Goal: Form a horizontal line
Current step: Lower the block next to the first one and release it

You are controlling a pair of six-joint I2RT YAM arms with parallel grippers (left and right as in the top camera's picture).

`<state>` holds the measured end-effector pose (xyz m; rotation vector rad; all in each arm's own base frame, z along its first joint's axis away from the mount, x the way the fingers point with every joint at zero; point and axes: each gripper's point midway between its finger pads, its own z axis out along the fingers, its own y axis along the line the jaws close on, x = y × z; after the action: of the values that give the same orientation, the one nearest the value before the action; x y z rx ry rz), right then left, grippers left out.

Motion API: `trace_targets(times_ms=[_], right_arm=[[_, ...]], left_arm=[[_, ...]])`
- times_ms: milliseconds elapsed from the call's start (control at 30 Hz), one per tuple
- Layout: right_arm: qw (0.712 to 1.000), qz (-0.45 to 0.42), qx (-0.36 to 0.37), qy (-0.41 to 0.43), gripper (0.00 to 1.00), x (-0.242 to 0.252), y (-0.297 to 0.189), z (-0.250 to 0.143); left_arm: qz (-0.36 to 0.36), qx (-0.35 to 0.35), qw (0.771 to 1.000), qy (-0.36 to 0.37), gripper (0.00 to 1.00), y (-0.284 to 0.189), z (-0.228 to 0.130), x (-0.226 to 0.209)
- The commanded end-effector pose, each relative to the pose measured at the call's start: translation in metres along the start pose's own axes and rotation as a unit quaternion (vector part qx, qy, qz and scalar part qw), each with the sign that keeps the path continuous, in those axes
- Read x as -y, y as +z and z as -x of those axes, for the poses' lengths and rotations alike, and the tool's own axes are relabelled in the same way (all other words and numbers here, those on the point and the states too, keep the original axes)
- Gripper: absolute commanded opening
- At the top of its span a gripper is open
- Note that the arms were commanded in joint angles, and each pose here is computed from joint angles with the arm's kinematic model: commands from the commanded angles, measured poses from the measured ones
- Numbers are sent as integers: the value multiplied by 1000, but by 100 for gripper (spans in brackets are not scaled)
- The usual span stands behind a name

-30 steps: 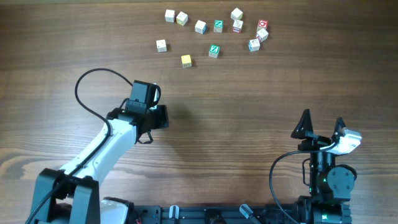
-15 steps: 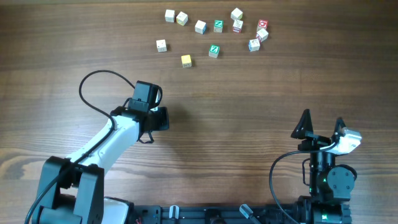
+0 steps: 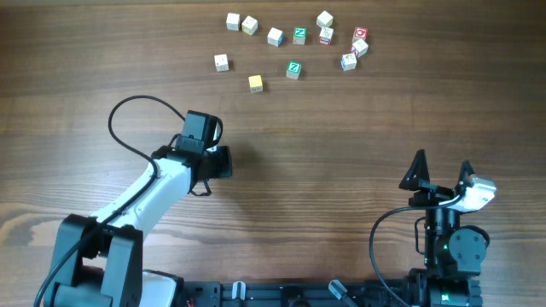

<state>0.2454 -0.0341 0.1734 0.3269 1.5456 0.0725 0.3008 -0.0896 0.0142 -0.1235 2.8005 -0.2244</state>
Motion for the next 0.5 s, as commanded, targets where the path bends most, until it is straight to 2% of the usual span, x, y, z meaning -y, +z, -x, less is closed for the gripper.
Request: trace_targets(times_ms=[0, 67, 467], right_arm=[[1000, 7, 3, -8, 100, -2, 0, 1], [1000, 7, 3, -8, 100, -2, 0, 1], [1000, 7, 3, -8, 100, -2, 0, 1]], left_arm=[[7, -4, 1000, -1, 43, 3, -3, -3], [4, 3, 1000, -1, 46, 3, 0, -1], [2, 53, 999, 2, 52, 2, 24, 2]])
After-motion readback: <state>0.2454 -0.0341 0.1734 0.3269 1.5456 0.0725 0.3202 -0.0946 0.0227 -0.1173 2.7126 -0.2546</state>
